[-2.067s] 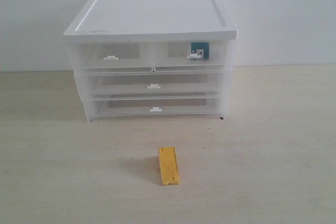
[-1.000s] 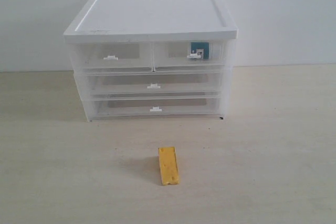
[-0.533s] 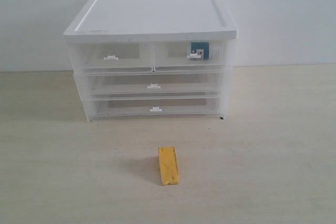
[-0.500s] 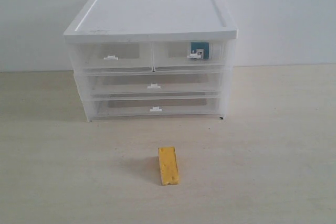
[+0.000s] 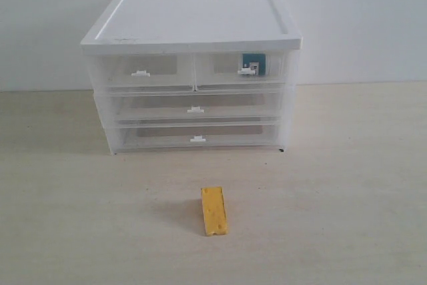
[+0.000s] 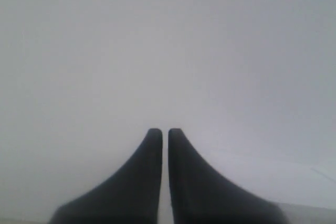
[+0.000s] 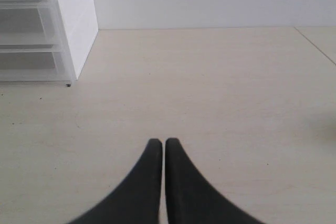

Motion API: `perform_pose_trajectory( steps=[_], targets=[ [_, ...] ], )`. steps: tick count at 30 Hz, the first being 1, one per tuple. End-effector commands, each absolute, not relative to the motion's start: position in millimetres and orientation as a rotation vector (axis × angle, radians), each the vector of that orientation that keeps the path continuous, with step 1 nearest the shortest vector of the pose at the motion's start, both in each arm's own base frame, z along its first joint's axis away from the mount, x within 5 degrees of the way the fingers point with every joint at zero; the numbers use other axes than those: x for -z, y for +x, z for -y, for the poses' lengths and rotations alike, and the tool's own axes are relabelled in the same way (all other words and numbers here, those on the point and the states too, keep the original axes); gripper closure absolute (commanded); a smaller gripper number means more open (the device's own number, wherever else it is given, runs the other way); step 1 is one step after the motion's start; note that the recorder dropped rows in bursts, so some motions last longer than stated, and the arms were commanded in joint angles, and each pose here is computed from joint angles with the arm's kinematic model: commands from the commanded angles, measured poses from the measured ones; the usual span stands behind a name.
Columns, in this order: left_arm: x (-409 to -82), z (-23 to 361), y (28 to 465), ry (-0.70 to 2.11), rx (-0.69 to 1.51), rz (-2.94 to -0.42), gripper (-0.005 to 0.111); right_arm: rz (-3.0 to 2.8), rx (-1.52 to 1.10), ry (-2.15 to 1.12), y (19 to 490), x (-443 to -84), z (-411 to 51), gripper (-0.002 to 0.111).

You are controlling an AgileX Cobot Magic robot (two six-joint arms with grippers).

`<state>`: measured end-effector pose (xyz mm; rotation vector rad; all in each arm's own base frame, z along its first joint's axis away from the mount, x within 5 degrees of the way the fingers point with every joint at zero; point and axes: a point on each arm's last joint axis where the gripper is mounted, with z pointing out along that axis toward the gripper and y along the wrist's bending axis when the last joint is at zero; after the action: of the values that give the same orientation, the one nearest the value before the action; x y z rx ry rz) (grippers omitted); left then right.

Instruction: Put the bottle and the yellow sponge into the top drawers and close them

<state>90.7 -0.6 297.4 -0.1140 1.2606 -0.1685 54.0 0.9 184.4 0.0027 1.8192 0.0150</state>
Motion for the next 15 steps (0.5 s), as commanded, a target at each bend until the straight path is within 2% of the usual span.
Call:
perform_pose_trajectory(
  steps=[1,10,15],
  targets=[
    [-307,1,129,-0.084,0.124,-1.444,0.102,-1.816,-0.006,0.008,54,-183,0,0.108],
    [-292,2,181,-0.079,0.137,-1.568,0.102,-1.816,-0.006,0.008,54,-183,0,0.108],
    [-279,17,201,0.004,0.169,-1.631,0.102,-1.816,-0.006,0.008,54,-183,0,0.108]
  ],
)
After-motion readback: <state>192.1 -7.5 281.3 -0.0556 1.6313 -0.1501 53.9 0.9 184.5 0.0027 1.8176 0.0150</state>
